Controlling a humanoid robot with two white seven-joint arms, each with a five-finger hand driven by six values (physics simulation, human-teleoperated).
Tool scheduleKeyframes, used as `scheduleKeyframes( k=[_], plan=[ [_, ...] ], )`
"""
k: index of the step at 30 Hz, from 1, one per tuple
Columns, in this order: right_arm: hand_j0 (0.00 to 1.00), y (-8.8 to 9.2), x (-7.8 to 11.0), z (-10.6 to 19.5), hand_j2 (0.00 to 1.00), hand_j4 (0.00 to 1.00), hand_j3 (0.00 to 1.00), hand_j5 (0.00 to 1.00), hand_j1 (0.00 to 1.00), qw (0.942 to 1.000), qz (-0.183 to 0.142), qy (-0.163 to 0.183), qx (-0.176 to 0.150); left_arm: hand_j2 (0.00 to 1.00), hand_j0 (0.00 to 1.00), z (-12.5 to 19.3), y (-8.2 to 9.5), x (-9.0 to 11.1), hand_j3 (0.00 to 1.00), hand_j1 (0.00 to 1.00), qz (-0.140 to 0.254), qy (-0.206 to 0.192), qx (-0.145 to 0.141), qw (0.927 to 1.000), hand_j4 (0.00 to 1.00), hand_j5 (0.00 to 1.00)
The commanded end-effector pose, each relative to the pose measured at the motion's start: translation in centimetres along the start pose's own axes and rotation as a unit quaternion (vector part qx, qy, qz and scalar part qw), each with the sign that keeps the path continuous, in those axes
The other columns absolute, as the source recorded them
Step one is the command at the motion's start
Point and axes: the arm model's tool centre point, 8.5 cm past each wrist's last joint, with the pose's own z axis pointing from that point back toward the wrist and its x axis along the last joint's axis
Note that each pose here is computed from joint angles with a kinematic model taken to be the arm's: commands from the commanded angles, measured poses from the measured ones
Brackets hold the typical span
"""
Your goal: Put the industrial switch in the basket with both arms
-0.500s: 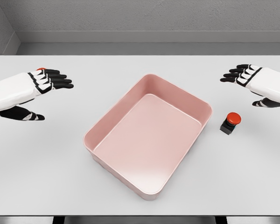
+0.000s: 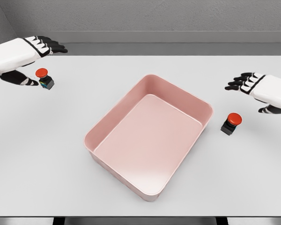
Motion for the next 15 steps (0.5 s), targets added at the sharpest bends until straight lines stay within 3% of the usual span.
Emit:
scheduleKeyframes(
  k=[1,5,7,11,15],
  plan=[
    [1.00,0.7,0.3,-0.1,1.00,1.00,1.00,1.00,1.00,0.9999,-0.007,-0.004,0.008,1.00,1.00,-1.9,-3.2,-0.7,1.00,1.00,0.029,0.054,-0.104,0.9927,1.00,1.00],
    [1.00,1.9,1.0,-0.7,1.00,1.00,1.00,1.00,1.00,0.9996,-0.017,-0.016,0.019,1.00,1.00,-3.4,-3.0,0.0,1.00,1.00,0.010,0.045,-0.110,0.9929,1.00,1.00],
    [1.00,2.2,1.2,-0.9,1.00,1.00,1.00,1.00,1.00,0.9994,-0.020,-0.019,0.020,1.00,1.00,-3.9,-2.8,-0.7,1.00,1.00,0.020,0.091,-0.111,0.9895,1.00,1.00],
    [0.92,2.6,0.8,-0.9,0.92,0.92,0.92,0.92,0.92,0.9994,-0.025,-0.012,0.020,1.00,1.00,-4.2,-2.5,-2.1,1.00,1.00,0.032,0.139,-0.106,0.9841,1.00,1.00],
    [0.92,3.4,-0.2,-0.5,0.92,0.92,0.92,0.92,0.92,0.9990,-0.037,0.005,0.025,1.00,1.00,-5.0,-3.0,-3.2,1.00,1.00,0.045,0.170,-0.107,0.9787,1.00,1.00]
  ],
)
